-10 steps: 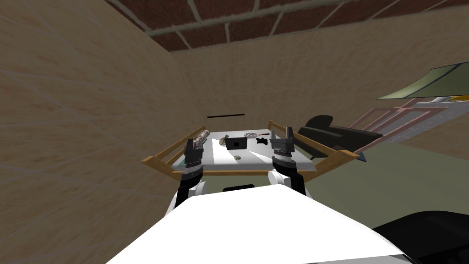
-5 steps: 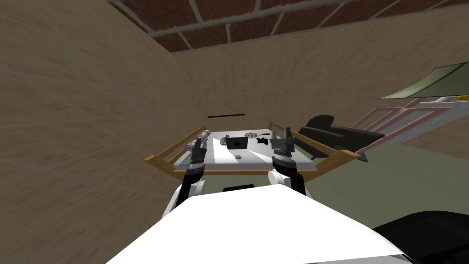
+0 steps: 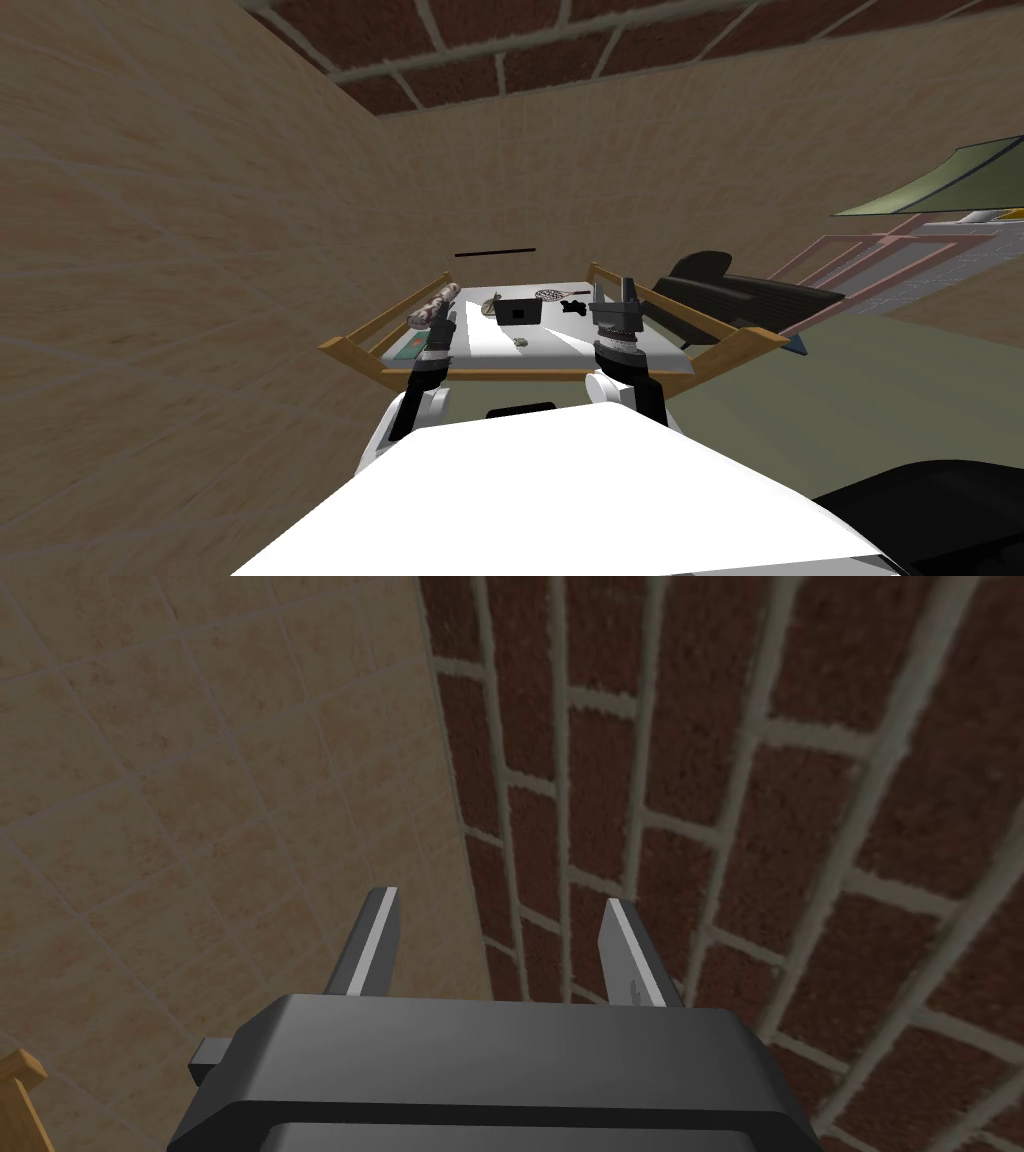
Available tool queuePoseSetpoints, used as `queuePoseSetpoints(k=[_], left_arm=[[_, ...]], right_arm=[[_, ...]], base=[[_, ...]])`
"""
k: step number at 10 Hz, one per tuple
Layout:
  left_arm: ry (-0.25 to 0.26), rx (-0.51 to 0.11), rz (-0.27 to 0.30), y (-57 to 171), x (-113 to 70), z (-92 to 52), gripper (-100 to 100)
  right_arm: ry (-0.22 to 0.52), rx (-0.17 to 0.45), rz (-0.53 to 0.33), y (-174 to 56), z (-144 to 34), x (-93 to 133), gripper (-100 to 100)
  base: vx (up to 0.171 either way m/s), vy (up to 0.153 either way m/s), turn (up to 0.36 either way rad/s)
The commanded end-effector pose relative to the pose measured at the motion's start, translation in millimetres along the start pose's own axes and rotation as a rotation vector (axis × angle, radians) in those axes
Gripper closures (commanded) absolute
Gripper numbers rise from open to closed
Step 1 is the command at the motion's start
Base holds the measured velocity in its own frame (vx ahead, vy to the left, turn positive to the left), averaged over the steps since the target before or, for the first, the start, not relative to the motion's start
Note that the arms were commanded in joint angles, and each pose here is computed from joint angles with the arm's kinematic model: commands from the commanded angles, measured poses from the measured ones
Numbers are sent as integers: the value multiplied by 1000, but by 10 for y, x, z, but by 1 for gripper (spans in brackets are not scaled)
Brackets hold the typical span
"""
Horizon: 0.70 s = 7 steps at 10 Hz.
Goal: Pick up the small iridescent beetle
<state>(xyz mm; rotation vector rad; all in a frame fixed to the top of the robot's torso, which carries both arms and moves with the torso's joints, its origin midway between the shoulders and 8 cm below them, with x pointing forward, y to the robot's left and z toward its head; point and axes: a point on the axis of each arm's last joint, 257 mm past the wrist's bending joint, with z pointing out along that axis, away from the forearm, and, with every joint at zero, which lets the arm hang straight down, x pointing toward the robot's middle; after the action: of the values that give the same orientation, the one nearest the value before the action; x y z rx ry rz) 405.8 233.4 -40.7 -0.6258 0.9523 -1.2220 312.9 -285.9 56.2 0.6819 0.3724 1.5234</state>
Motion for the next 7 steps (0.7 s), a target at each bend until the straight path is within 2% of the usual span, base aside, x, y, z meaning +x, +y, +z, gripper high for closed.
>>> queuePoseSetpoints(k=[1,2,4,7], left_arm=[[26,-59,19,219,65,19,-100],[26,-81,19,277,67,15,-100],[55,-157,42,577,128,80,-100],[69,-241,54,850,155,85,-100]], right_arm=[[0,0,0,0,0,0,0],[0,0,0,0,0,0,0],[0,0,0,0,0,0,0],[0,0,0,0,0,0,0]], base=[[-15,13,23],[-13,8,7],[-16,4,20],[-12,0,10]])
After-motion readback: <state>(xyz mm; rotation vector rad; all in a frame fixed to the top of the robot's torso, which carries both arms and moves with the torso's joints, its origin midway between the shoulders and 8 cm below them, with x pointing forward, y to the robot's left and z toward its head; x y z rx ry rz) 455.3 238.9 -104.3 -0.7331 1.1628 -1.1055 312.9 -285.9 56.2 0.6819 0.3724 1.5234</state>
